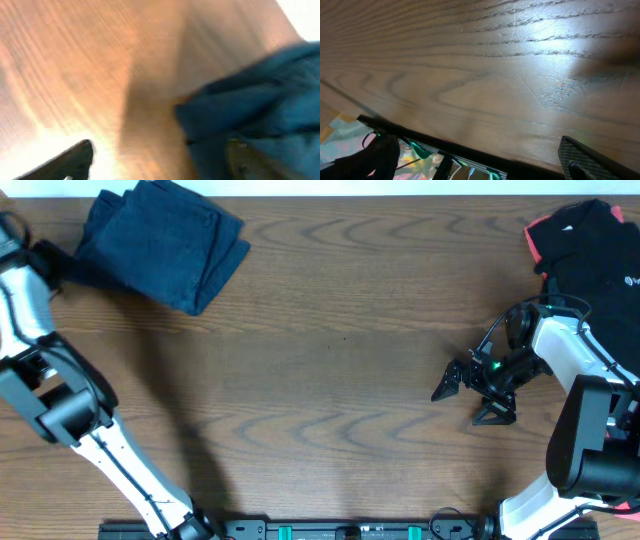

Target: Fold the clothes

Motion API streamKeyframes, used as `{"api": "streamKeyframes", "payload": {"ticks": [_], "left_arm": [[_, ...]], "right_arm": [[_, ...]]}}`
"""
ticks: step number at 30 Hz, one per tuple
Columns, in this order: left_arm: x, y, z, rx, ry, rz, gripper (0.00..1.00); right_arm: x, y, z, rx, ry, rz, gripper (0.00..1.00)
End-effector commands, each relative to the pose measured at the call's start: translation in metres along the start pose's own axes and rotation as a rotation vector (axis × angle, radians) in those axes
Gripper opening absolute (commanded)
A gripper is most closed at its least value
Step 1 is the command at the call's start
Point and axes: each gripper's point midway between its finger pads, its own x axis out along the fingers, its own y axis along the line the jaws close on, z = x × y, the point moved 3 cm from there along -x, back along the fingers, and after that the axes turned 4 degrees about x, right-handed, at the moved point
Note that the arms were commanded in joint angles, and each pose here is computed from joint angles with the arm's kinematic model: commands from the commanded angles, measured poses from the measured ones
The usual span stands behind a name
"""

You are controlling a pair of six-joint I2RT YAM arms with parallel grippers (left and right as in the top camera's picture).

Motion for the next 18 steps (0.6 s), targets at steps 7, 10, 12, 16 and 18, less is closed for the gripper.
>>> {"api": "streamKeyframes", "payload": {"ticks": [7,10,12,16,18], "left_arm": [[-0.03,-0.043,0.0,0.028,0.056,-0.251,0.67],[-0.052,-0.065,0.006,0.094,0.028,-0.325,0.24],[-0.064,-0.083,0.008,0.134,0.003,-0.376,0.06],[-0.068,-0.108,0.005,0.223,-0.038,-0.408,0.06],[-0.064,-0.116,0.0,0.27,-0.043,-0.411,0.06]], "right_arm": [[-0.002,-0.001,0.0,-0.017,-0.005,0.001,0.99],[-0.002,-0.001,0.002,-0.02,-0.01,0.002,0.99],[-0.002,0.0,0.003,-0.023,-0.016,0.003,0.99],[-0.002,0.0,0.003,-0.023,-0.017,0.003,0.99],[-0.002,0.0,0.003,-0.025,-0.017,0.002,0.99]]}}
